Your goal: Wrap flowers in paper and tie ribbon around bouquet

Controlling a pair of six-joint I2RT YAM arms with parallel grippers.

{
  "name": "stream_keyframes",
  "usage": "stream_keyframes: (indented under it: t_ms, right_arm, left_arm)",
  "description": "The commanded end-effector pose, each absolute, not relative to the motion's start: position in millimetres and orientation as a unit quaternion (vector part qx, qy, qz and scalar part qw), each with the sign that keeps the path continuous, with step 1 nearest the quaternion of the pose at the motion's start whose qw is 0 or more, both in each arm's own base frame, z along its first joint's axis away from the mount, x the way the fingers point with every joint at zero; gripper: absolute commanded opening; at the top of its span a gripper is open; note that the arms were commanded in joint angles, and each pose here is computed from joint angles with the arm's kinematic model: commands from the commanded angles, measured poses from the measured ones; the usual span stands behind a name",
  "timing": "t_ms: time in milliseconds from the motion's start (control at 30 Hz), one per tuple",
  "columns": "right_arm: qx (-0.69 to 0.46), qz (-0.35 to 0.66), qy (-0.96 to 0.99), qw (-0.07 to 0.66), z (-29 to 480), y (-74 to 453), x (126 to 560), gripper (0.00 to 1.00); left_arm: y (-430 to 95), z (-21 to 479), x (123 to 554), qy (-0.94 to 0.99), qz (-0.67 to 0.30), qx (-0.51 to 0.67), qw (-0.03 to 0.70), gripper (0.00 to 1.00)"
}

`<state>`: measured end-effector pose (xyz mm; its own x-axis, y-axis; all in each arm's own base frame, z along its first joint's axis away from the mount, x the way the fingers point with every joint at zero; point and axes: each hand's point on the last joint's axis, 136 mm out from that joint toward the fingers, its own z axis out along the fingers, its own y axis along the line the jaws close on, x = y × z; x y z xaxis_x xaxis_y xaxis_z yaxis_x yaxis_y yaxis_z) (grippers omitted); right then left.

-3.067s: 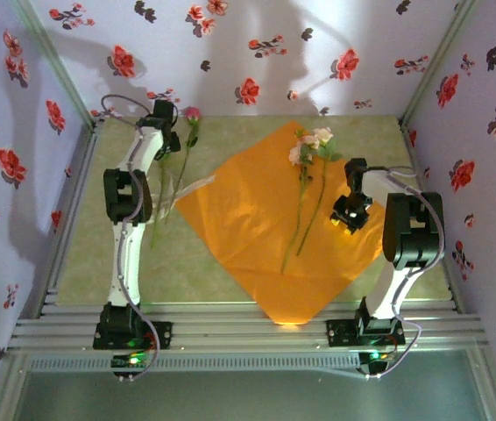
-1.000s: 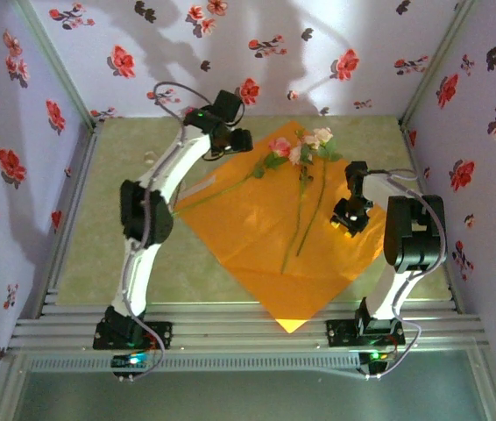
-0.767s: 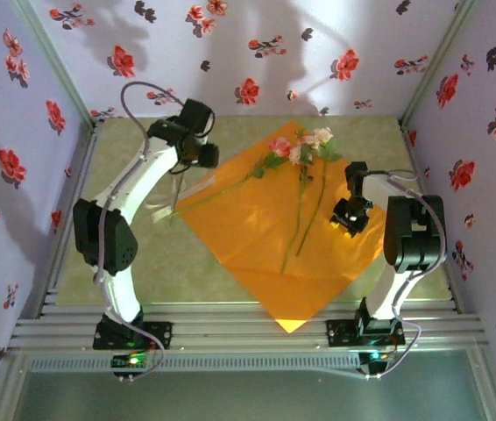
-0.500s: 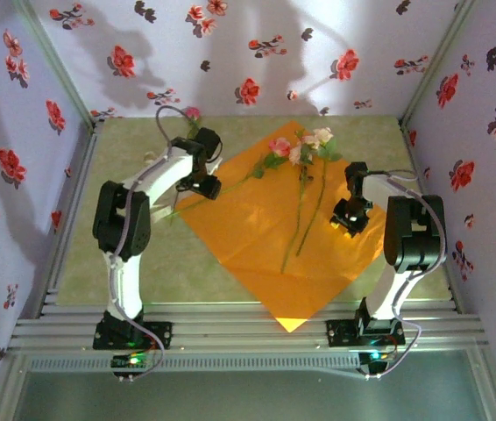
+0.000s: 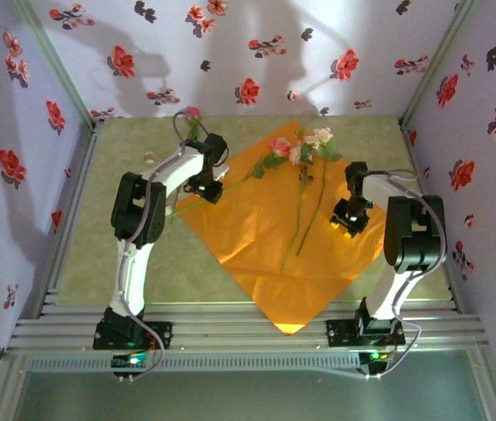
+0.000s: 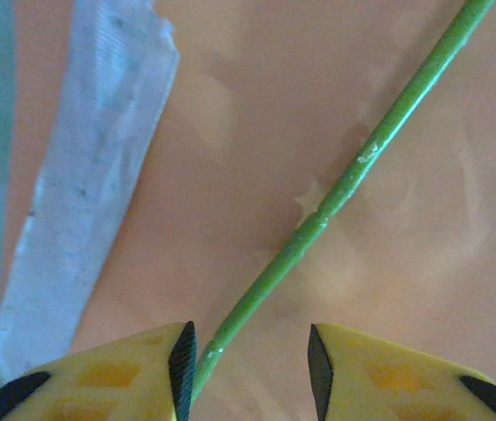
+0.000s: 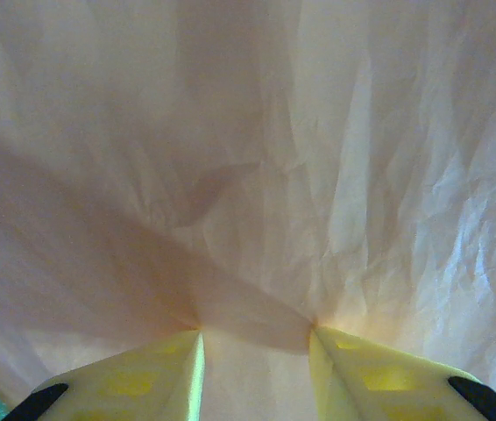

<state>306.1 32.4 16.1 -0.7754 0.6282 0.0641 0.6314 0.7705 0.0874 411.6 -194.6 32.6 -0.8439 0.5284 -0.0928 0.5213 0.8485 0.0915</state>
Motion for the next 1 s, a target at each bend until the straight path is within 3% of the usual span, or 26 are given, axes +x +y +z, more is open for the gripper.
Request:
stream_keyframes:
  t_ms: [0, 200, 333, 467, 633, 767, 967]
  right_arm:
    - [-0.336, -0.045, -0.941, 0.016, 21.6, 28.3, 300.3, 0.38]
    - [-0.334, -0.044, -0.941, 0.017, 22.0, 28.0, 299.4, 0.38]
    - [-0.334, -0.042, -0.941, 0.016, 22.4, 27.4, 298.3, 0.38]
    - [-0.335, -0.044, -0.941, 0.015, 23.1, 27.9, 298.7, 0.38]
    - [-0.334, -0.042, -0.941, 0.014, 23.2, 27.1, 298.2, 0.38]
    - [-0.333, -0.040, -0.942, 0.016, 21.7, 26.6, 294.7, 0.38]
    - [-0.333, -0.039, -0.942, 0.018, 19.0, 26.3, 290.9, 0.38]
  left_arm:
    - [-194.6, 23.5, 400.4, 0.961, 0.022, 0.274, 0.027, 0.40]
    - [-191.4, 10.1, 400.7, 0.964, 0.028, 0.264, 0.011, 0.34]
    - [-190.4, 14.7, 400.6, 0.965, 0.029, 0.261, 0.014, 0.18]
    - [-182.2, 44.8, 407.5, 0.964, 0.053, 0.255, 0.057, 0.08]
    - [-183.8, 94.0, 408.7, 0.963, 0.046, 0.239, 0.115, 0.02]
    - [-208.7, 131.9, 402.9, 0.963, -0.012, 0.221, 0.154, 0.00]
    - [-288.5, 168.7, 389.1, 0.954, -0.184, 0.164, 0.173, 0.00]
